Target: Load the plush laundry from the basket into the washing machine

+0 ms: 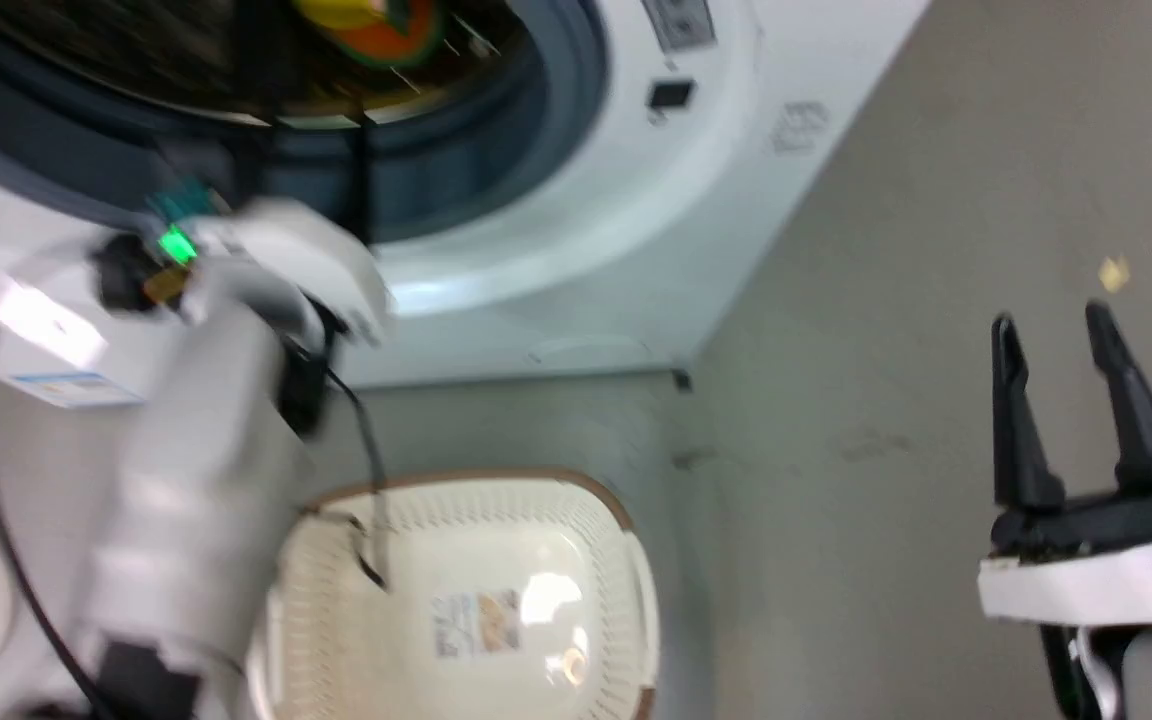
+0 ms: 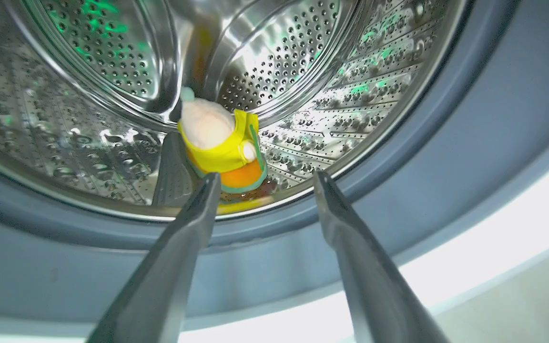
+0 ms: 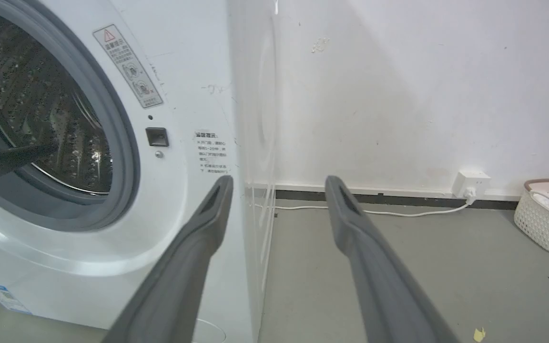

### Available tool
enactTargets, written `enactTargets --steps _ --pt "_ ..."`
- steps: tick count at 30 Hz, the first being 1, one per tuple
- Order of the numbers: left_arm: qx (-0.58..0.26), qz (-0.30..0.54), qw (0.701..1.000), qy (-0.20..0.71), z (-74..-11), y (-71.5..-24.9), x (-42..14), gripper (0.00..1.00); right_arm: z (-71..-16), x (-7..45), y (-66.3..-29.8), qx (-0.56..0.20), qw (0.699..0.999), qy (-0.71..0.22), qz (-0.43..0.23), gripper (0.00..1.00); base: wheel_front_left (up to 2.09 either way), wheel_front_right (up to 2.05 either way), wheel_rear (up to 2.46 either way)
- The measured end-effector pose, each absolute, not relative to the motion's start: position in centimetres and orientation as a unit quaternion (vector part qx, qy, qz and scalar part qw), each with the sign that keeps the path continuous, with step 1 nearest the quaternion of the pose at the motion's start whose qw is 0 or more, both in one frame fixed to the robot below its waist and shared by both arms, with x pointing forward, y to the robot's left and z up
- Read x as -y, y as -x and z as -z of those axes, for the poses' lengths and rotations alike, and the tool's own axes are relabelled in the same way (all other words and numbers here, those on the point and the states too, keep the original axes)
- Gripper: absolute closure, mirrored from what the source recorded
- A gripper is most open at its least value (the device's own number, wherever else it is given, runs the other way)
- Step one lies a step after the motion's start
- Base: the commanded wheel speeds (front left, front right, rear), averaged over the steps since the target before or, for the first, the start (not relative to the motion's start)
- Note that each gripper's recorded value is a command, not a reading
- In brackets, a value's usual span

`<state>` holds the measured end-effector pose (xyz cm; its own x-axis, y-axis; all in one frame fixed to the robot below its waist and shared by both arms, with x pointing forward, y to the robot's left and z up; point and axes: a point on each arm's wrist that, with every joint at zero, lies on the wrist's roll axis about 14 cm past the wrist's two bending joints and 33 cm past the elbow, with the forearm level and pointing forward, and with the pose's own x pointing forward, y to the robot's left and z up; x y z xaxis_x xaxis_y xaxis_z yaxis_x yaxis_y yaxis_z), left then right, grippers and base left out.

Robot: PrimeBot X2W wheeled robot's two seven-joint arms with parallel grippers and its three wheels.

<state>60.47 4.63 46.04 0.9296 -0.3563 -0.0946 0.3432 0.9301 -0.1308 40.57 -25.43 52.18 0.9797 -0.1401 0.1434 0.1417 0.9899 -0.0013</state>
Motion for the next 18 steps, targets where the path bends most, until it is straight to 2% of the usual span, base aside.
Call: enactTargets --steps 4,8,13,18 --pt "-0.031 0.171 0.982 0.068 -48.4 -55.9 -5.2 0.0 -52.6 23.2 -39.7 0.075 0.997 0.004 0.037 0.0 0.0 0.0 0.0" --pt "0.01 0.139 0.989 0.038 -50.6 -51.5 -7.7 0.0 -54.0 21.5 -39.0 0.095 0.995 -0.004 0.013 0.0 0.0 0.0 0.0" --pt "0.026 0.096 0.994 0.044 -51.1 -45.5 -10.3 0.0 -54.4 18.4 -38.1 0.1 0.994 -0.013 -0.03 0.0 0.0 0.0 0.0" --pt "0.035 0.085 0.994 0.059 -51.4 -41.2 -10.9 0.0 -54.5 17.2 -37.2 0.101 0.994 -0.016 -0.047 0.0 0.0 0.0 0.0"
